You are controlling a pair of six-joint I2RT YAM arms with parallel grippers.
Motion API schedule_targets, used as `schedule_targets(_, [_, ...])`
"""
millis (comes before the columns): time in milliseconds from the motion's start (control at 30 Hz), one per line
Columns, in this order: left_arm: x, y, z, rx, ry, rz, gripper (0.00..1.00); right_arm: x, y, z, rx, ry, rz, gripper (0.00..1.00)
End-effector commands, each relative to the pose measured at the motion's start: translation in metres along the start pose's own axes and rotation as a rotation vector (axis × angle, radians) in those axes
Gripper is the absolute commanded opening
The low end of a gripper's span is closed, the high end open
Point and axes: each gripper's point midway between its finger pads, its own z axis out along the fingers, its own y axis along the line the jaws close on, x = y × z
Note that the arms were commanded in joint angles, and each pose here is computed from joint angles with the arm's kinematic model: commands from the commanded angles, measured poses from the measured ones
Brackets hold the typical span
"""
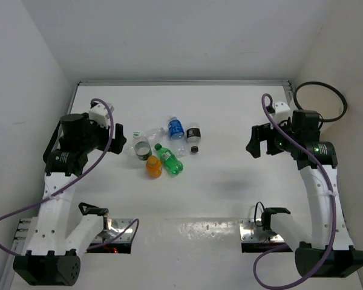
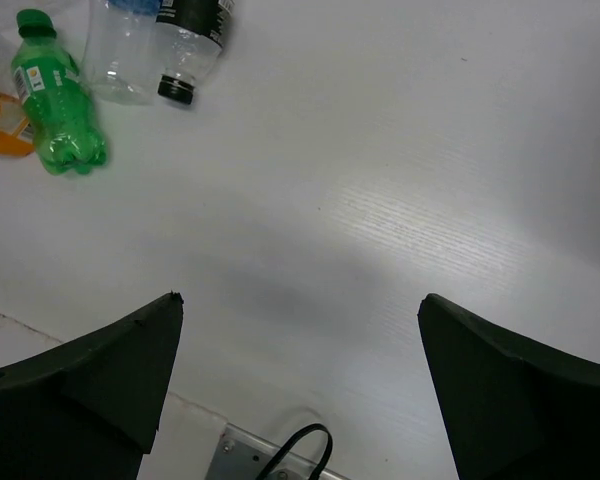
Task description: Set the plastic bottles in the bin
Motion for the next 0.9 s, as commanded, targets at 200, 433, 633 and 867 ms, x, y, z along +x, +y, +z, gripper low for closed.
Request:
schedule_targets(200, [0.008, -0.044, -0.021, 0.246, -0.029, 0.146, 1.00, 0.007, -0.001, 0.008, -0.010, 0.029, -0.013, 1.00])
schedule_targets(433, [0.004, -0.039, 0.004, 0.253, -0.028, 0.084, 0.96, 0.003, 0.001, 0.014, -0.029, 0.033, -0.001, 1.00])
schedule_targets(633, [0.008, -0.052, 0.030, 0.329, -0.036, 0.088, 0.94, 0.003, 0.000, 0.018, -0.034, 0.043, -0.007, 1.00])
schedule_targets(867, [0.019, -0.055, 0.058, 0.315, -0.080, 0.070, 0.94, -0.001, -0.002, 0.023, -0.032, 0.048, 0.004, 1.00])
